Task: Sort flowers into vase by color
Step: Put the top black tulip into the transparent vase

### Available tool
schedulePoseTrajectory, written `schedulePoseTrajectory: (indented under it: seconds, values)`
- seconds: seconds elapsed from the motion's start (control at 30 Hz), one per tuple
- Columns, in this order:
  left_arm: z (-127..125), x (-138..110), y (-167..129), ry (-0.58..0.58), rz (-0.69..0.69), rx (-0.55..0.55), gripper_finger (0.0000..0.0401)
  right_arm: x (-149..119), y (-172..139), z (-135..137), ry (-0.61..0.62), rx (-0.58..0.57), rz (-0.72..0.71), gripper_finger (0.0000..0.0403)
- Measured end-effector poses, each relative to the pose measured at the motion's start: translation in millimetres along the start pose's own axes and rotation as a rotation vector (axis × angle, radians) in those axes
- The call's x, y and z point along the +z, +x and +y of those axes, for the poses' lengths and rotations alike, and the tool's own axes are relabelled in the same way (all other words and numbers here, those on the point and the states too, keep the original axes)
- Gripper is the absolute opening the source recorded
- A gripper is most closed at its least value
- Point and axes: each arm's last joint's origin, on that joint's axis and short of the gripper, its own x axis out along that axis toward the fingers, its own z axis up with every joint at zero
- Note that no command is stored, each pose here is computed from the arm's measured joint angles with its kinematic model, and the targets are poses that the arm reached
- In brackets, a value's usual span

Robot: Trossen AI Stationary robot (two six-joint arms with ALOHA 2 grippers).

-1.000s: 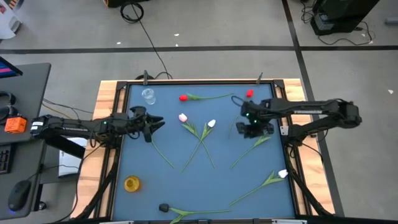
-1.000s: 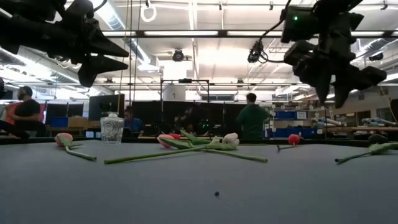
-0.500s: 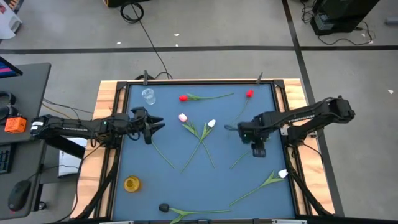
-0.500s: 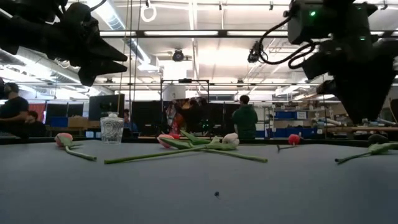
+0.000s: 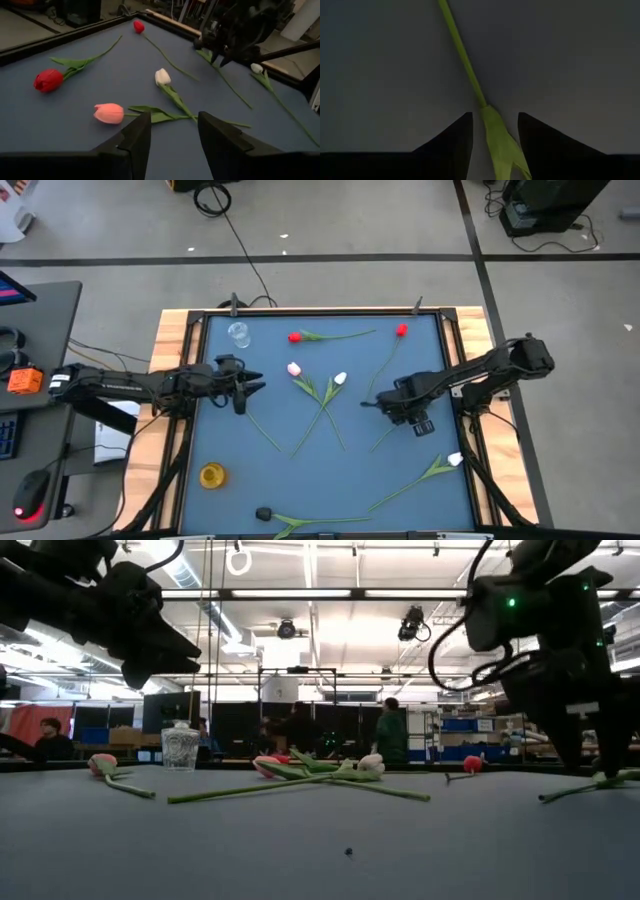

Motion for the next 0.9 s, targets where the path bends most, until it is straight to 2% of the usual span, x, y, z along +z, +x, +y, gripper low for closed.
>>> schedulePoseTrajectory:
  seconds: [0.23, 0.37, 0.9]
  values:
    - [1, -4, 5, 0.010, 0.040, 0.017, 0.0169, 8, 20, -2, 0.014, -0.017, 0.120, 0.0163]
    - [1, -6, 6, 0.004, 0.051, 0.022, 0.0169, 9, 22, -3, 0.018, -0.020, 0.134, 0.0152]
    - [1, -6, 6, 0.018, 0.050, 0.022, 0.0169, 8, 20, -7, 0.055, -0.034, 0.120, 0.0029]
